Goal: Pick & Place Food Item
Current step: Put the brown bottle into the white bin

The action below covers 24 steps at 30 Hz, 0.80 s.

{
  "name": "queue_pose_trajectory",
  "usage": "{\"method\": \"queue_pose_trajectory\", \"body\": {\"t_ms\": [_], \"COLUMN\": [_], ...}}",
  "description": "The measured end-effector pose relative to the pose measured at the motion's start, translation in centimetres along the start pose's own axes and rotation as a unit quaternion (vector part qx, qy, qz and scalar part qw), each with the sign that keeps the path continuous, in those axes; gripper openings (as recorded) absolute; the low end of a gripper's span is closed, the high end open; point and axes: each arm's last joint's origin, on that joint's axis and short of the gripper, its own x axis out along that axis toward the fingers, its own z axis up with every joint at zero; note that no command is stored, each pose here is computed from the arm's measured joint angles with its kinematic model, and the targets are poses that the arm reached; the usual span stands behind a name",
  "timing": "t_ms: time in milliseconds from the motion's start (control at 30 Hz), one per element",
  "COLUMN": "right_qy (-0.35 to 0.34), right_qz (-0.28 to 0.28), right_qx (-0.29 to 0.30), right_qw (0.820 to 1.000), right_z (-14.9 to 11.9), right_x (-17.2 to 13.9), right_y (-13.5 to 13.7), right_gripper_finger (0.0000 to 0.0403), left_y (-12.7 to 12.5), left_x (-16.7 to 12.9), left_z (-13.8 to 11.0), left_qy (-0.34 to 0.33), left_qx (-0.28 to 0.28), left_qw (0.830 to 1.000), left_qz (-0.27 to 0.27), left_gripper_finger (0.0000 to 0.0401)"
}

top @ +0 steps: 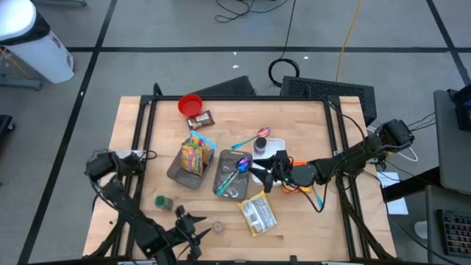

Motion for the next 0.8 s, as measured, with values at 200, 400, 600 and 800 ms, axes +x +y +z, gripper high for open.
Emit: {"method": "queue_pose_trajectory", "body": {"t_ms": [200, 400, 600, 800], "right_qy": [-0.009, -0.001, -0.004, -0.004], "right_qz": [-0.028, -0.032, -0.027, -0.027], "right_qx": [-0.022, -0.027, -0.026, -0.036], "right_qw": [0.999, 0.999, 0.999, 0.999], "right_z": [-0.6, -1.7, -2.1, -2.1], "right_x": [0.4, 1.0, 1.2, 1.2], "right_y": [-0.4, -0.8, -0.7, -0.7], "right_gripper_finger": [0.0224, 0.0224, 0.0224, 0.0224], "left_y": [0.1, 0.3, 0.5, 0.5], "left_x": [0.6, 1.2, 2.8, 4.9], "left_z": [-2.8, -2.9, -2.2, -1.4], "left_qy": [-0.003, 0.004, 0.058, 0.163], "left_qx": [-0.012, -0.02, -0.047, -0.06], "left_qw": [1.0, 0.999, 0.997, 0.985], "left_qz": [0.02, 0.03, 0.037, 0.018], "left_gripper_finger": [0.0211, 0.0211, 0.0211, 0.0211]}}
